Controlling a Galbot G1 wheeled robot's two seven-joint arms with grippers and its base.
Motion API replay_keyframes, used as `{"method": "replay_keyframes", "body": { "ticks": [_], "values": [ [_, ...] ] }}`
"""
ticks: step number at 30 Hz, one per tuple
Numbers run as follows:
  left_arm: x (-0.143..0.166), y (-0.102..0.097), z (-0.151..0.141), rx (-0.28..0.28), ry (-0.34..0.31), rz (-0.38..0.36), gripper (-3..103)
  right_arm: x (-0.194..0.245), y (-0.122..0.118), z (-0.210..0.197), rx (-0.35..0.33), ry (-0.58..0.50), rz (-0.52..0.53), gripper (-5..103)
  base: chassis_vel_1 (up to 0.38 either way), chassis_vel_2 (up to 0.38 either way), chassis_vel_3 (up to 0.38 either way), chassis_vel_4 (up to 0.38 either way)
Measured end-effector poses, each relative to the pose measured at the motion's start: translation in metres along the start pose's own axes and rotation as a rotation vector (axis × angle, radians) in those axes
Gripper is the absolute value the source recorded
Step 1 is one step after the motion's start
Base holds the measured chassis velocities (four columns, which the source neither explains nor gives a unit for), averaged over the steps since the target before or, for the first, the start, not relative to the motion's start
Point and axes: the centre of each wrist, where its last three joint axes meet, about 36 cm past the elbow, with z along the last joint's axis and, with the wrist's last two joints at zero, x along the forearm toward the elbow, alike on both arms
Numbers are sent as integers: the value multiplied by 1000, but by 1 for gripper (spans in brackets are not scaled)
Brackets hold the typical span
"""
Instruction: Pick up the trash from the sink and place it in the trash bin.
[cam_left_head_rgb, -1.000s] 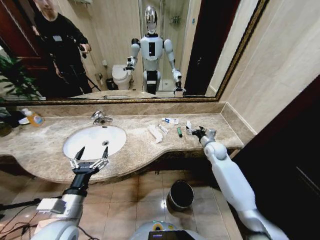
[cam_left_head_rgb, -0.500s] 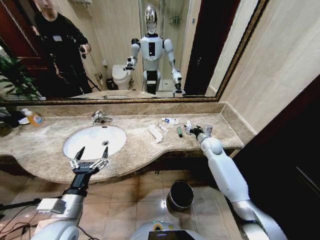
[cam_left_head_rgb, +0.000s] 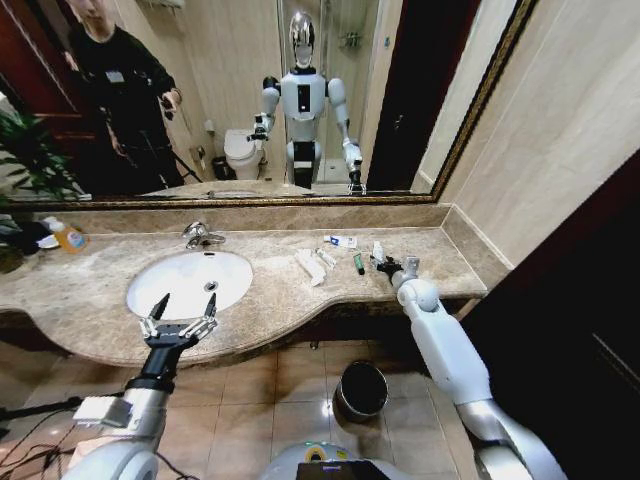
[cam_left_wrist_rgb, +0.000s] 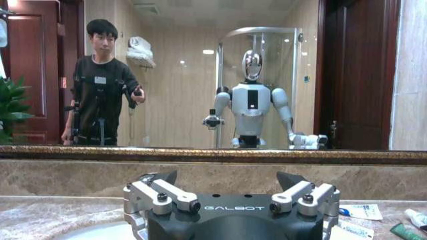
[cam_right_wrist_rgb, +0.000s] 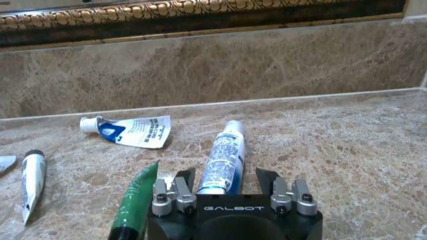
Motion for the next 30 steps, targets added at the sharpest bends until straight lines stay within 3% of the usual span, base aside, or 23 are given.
{"method": "replay_keyframes", "body": {
  "ticks": [8,9,10,16,20,25,30],
  "values": [
    [0,0,0,0,0,0,100,2,0,0,-1,-5,-13,44,0,0,0,0],
    [0,0,0,0,0,0,100,3,0,1,-1,-4,-13,33,0,0,0,0],
    [0,0,0,0,0,0,100,4,0,2,-1,-5,-12,30,0,0,0,0],
    [0,0,0,0,0,0,100,17,5,-1,-6,-30,-4,20,0,0,0,0],
    [0,0,0,0,0,0,100,53,-2,-14,-14,-80,-2,13,0,0,0,0],
    [0,0,0,0,0,0,100,116,-14,-17,0,-107,-19,12,0,0,0,0],
    [0,0,0,0,0,0,100,166,-11,-2,22,-92,-60,12,0,0,0,0]
  ]
}}
